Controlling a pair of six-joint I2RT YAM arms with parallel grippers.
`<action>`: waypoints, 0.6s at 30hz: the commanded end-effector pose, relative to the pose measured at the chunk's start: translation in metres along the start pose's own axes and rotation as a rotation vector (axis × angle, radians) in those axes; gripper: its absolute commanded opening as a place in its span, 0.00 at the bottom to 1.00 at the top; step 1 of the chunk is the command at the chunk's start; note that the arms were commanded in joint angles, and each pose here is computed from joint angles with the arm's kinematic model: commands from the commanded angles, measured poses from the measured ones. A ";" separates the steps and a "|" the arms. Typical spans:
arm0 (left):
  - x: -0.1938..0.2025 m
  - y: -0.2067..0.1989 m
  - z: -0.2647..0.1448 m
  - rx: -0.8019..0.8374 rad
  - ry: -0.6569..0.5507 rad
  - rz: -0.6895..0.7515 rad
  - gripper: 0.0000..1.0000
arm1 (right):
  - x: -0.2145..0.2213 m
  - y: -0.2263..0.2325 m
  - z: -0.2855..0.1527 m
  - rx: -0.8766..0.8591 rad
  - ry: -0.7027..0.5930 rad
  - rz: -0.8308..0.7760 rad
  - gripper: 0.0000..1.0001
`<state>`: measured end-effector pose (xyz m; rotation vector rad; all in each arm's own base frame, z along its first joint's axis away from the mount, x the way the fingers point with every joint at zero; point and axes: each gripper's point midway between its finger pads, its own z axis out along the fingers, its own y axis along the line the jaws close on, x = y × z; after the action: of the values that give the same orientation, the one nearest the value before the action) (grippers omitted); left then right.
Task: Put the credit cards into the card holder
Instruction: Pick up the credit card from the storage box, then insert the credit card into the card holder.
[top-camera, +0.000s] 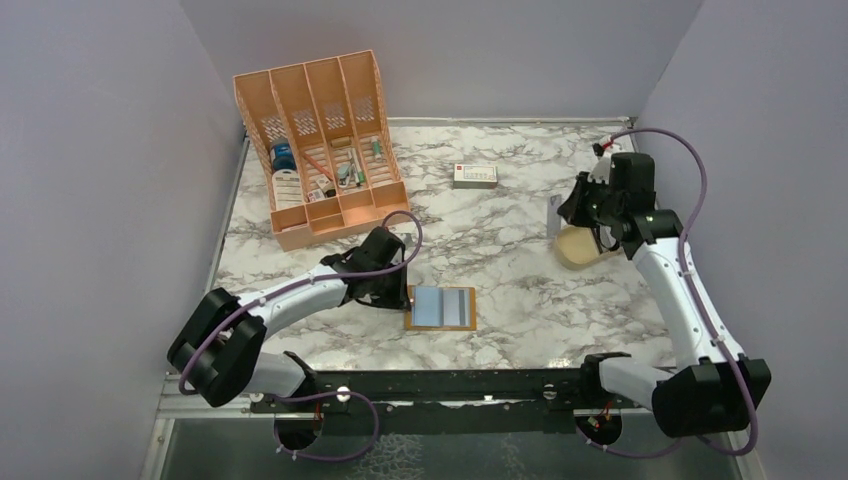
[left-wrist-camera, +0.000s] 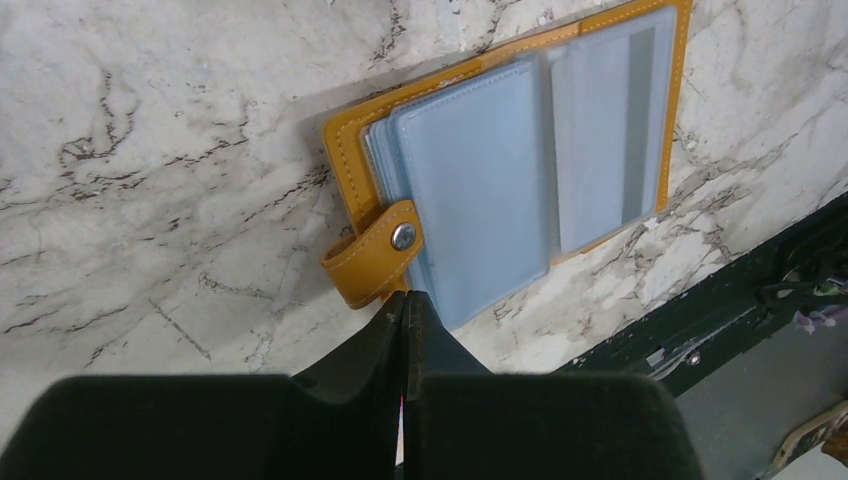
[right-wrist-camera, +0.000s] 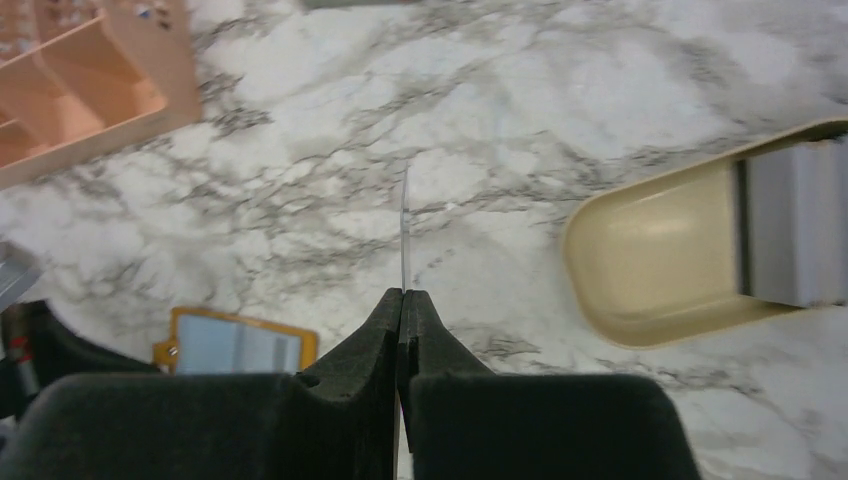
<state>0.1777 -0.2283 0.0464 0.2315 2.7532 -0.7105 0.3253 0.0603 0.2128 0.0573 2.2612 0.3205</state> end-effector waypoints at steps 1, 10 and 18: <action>0.000 -0.009 0.010 0.067 -0.008 -0.037 0.04 | 0.016 0.065 -0.011 -0.321 0.010 0.047 0.01; 0.002 -0.011 0.021 0.104 -0.017 -0.081 0.04 | 0.096 0.154 -0.001 -0.543 0.186 0.042 0.01; 0.008 -0.011 0.026 0.121 -0.007 -0.101 0.06 | 0.153 0.191 0.015 -0.578 0.295 0.081 0.01</action>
<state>0.1754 -0.2420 0.0266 0.1181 2.7430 -0.8379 0.2208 0.2522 0.1380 -0.2808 2.4063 1.0171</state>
